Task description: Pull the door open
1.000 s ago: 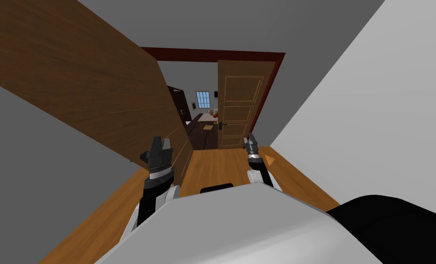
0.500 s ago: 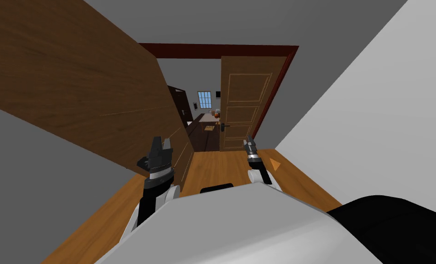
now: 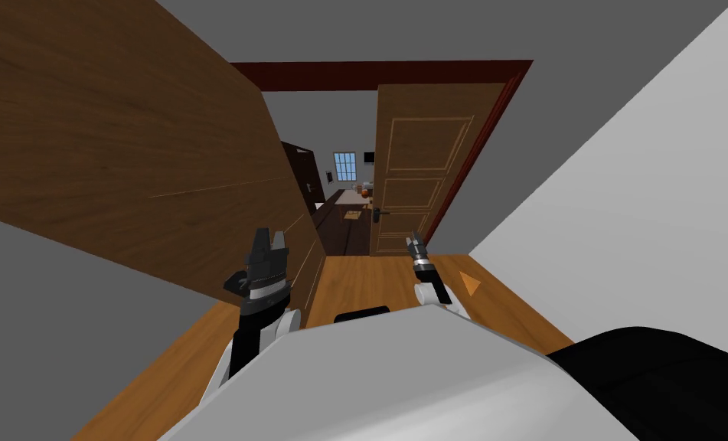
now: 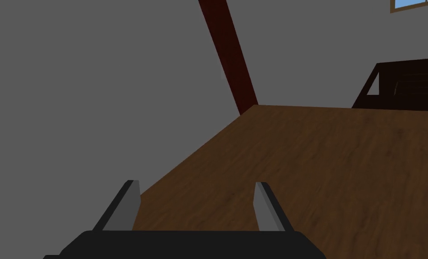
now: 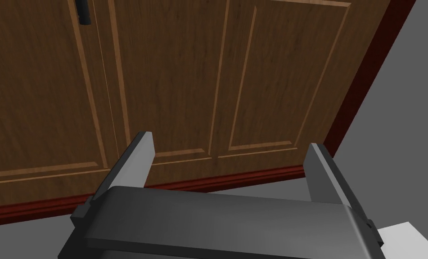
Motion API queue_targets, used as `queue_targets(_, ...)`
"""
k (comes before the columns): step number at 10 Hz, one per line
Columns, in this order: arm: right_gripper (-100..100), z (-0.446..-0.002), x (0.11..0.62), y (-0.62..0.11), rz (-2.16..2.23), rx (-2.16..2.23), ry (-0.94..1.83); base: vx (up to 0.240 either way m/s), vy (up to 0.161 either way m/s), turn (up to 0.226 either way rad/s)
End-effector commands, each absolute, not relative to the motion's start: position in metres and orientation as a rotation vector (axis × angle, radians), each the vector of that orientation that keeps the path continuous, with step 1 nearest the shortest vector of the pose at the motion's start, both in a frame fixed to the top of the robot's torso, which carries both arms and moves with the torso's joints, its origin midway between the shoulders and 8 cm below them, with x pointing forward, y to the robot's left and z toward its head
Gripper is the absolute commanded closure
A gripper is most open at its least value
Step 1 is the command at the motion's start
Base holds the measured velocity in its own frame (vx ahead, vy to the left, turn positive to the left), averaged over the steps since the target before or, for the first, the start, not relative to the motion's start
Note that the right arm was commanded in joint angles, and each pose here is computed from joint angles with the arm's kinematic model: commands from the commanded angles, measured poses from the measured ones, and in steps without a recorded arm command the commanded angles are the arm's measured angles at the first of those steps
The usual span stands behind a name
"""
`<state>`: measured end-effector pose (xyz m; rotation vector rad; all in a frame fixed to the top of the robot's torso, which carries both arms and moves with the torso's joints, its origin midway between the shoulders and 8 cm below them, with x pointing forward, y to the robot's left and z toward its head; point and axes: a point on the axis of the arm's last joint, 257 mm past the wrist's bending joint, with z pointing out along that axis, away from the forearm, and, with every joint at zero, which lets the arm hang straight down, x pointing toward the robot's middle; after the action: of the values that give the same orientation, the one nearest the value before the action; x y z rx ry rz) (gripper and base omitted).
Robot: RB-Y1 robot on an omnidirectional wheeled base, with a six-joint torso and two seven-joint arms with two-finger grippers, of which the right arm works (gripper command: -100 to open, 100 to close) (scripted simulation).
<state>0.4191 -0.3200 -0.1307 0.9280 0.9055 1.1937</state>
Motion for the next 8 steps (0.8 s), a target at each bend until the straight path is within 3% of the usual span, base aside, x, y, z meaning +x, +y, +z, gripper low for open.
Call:
queue_targets(1,-100,-0.146,0.422,-0.327,1.184,0.960,0.923,0.170,0.019,0.065)
queue_targets(8,-100,-0.199,0.432,-0.354,1.141,1.077,0.976,0.153,0.015,0.053)
